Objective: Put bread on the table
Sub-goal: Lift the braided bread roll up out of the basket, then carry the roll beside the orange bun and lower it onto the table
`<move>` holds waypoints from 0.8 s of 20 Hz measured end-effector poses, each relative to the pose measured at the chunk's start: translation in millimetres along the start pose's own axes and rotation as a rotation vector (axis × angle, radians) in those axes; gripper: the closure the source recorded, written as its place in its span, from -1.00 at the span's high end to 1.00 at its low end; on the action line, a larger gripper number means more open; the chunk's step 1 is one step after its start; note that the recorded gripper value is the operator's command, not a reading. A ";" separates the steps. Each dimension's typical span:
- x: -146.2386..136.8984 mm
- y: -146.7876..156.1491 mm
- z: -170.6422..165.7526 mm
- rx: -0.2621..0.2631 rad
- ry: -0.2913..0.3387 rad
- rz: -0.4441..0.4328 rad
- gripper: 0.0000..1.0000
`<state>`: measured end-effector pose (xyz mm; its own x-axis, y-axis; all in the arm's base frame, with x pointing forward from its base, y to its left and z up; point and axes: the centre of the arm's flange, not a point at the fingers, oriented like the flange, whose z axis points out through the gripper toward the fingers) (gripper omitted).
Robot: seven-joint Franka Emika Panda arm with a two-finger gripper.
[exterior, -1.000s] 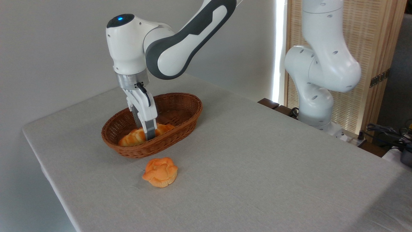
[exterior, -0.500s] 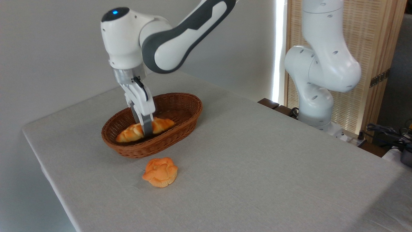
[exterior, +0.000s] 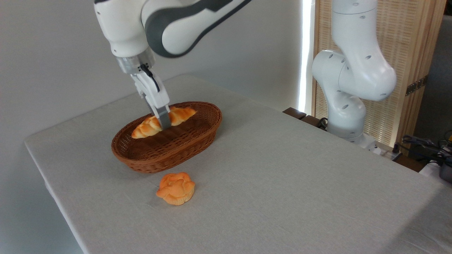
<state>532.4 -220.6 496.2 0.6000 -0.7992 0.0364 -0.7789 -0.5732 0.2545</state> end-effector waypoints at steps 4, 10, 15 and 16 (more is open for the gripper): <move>-74.4 -48.9 -50.5 -0.017 -0.043 0.077 -0.15; -174.1 -101.2 -13.4 0.011 -0.187 0.071 -0.03; -191.9 -115.4 48.5 0.026 -0.182 -0.013 0.27; -194.9 -118.0 56.2 0.038 -0.174 -0.058 0.50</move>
<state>497.1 -7.4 404.8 0.6063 -0.7818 -0.1456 -0.7522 -0.6232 0.2141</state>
